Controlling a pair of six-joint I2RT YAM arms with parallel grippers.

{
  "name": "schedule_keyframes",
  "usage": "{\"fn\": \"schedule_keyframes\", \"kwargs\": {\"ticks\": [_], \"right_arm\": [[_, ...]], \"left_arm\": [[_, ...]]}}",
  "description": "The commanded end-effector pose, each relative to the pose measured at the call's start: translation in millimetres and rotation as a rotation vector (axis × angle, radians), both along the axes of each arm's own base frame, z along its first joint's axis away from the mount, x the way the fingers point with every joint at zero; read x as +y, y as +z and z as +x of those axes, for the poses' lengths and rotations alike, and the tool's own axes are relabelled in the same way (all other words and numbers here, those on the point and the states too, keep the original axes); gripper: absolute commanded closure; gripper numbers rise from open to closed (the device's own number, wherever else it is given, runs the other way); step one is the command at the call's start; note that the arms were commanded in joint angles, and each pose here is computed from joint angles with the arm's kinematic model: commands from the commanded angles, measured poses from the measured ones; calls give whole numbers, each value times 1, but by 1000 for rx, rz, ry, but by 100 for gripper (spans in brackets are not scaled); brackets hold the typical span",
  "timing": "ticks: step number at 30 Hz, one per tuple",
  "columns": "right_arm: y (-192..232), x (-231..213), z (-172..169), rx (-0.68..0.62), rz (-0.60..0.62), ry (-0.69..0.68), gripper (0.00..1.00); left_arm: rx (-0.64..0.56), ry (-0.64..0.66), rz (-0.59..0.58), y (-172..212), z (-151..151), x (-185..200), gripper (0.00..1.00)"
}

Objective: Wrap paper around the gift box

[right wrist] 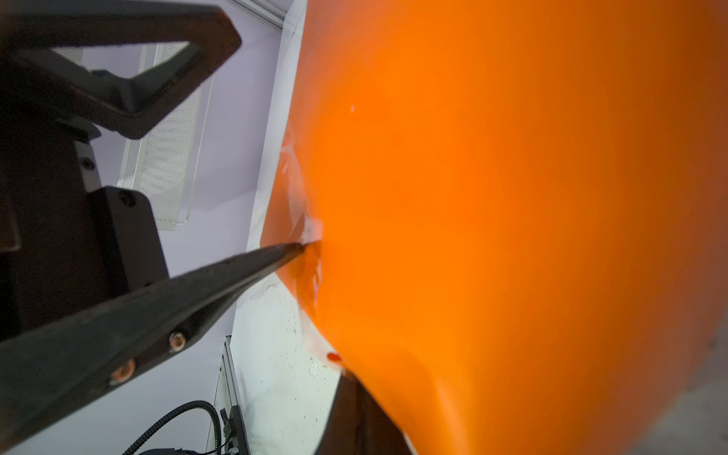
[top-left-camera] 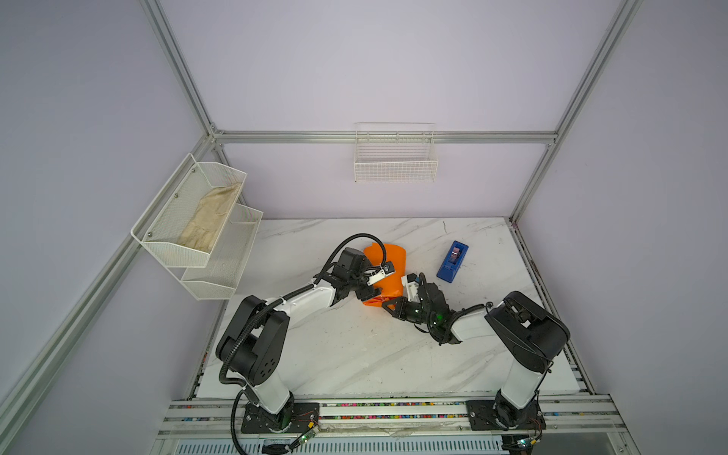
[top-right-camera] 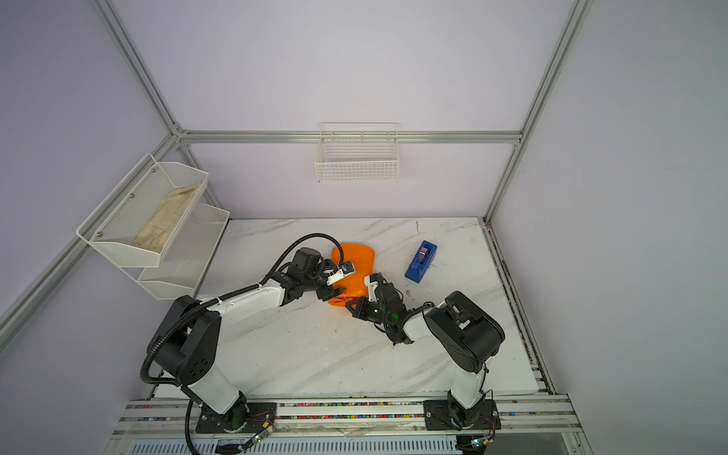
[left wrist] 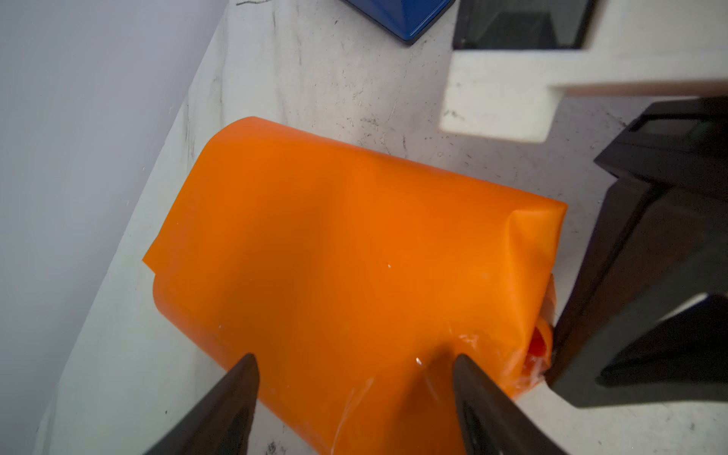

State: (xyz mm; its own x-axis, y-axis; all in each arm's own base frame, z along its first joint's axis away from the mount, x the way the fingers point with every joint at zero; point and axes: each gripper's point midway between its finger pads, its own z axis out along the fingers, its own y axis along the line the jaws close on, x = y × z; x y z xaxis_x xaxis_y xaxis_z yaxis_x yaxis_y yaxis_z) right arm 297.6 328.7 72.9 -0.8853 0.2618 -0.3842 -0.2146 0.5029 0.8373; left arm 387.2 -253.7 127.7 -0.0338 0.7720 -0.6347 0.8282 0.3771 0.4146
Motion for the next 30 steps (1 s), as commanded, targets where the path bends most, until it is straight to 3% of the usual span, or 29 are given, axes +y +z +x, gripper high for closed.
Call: {"fn": "schedule_keyframes", "kwargs": {"ticks": [1,13,30], "right_arm": [[17,2,7,-19,20,-16,100],[21,-1,15,-14,28,-17,100],[17,2,15,3,26,-2,100]], "left_arm": [[-121,6,-9,40,1,9,14],[-165,-225,-11,-8,-48,6,0],[-264,-137,50,-39,-11,7,0]]}}
